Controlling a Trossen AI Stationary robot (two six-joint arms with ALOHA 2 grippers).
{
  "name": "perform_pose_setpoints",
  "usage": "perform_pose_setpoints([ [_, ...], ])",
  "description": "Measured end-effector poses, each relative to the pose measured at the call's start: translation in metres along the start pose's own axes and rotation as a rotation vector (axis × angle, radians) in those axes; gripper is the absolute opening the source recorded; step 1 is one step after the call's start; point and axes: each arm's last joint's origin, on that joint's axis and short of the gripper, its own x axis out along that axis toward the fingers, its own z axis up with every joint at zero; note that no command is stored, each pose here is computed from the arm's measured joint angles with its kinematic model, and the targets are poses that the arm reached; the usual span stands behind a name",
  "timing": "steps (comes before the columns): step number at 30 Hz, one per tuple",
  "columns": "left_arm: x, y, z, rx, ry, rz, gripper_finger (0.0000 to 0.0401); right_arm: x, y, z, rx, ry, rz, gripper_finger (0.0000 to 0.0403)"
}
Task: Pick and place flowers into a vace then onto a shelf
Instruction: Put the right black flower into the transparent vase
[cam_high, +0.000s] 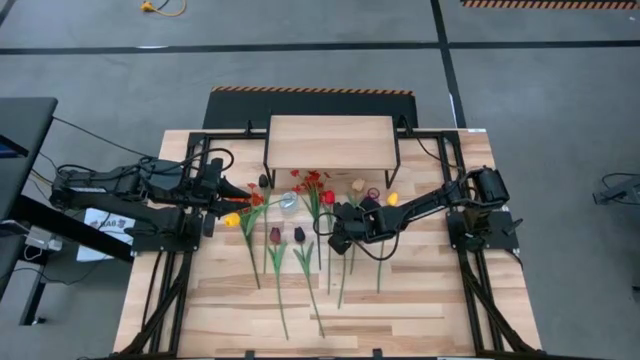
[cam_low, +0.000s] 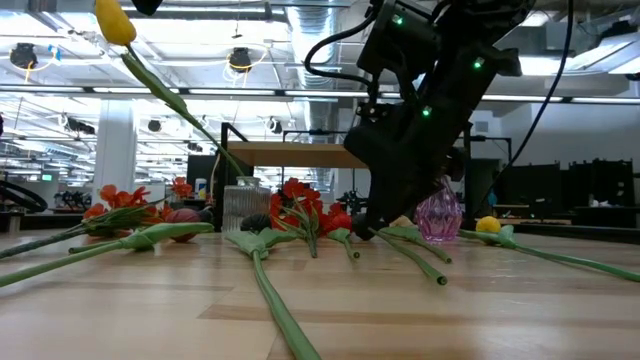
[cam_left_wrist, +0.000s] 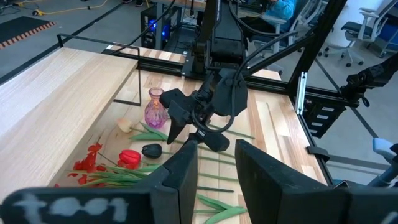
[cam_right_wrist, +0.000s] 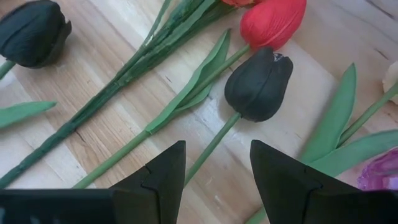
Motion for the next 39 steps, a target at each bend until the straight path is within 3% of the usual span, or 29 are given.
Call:
perform_pose_setpoints([
  [24,0.0,0.0,0.0,-0.004,0.0,0.0,0.0096,-0.002,0.005,-0.003,0.01,-0.007,0.017,0.0172],
  [39,0.0,0.0,0.0,-0.01,0.0,0.0,0.0096,0.013,0.018,-0.02,-0.024,0.057,0.051,0.0143],
])
